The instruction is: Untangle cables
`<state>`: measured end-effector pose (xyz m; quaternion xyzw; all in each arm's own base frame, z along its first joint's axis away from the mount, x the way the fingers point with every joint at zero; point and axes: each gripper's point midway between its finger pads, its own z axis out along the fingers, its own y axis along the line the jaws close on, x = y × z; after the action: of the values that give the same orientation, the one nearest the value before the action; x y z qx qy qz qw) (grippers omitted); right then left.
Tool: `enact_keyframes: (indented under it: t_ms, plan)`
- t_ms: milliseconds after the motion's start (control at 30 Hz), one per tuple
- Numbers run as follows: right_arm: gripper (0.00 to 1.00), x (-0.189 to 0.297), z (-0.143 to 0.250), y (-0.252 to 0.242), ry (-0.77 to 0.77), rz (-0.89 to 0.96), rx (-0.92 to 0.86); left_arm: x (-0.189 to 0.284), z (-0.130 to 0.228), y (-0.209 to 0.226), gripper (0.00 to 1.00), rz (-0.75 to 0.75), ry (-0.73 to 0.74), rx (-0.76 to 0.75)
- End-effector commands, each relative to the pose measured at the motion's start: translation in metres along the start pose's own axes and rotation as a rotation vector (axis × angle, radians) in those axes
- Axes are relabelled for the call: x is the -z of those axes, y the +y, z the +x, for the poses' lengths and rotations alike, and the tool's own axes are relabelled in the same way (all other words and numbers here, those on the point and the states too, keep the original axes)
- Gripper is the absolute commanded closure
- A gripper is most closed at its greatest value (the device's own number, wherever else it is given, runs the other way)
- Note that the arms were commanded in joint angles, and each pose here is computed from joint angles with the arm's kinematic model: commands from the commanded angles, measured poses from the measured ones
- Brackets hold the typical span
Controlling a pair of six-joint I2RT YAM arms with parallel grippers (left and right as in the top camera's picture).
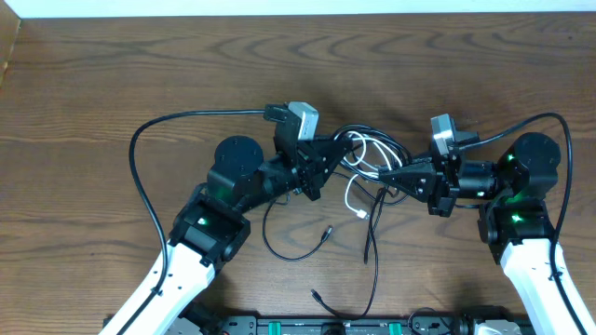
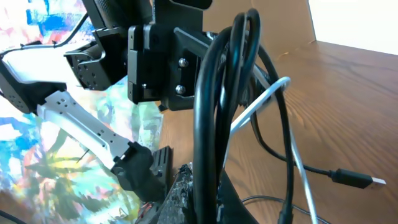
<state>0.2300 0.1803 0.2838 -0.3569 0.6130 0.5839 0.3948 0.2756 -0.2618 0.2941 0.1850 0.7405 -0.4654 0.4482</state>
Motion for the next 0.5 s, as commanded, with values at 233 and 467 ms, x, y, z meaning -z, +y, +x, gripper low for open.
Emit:
enact_keyframes:
  t_ms: [233, 467]
  plan:
    - [0.99, 0.001, -0.010, -0.012, -0.035, 0.079, 0.042, 0.015, 0.017, 0.042, 0.92, -0.191, 0.060, 0.089]
    - [0.99, 0.004, -0.017, -0.029, -0.084, 0.180, -0.022, 0.015, 0.029, 0.037, 0.93, -0.160, 0.113, 0.110]
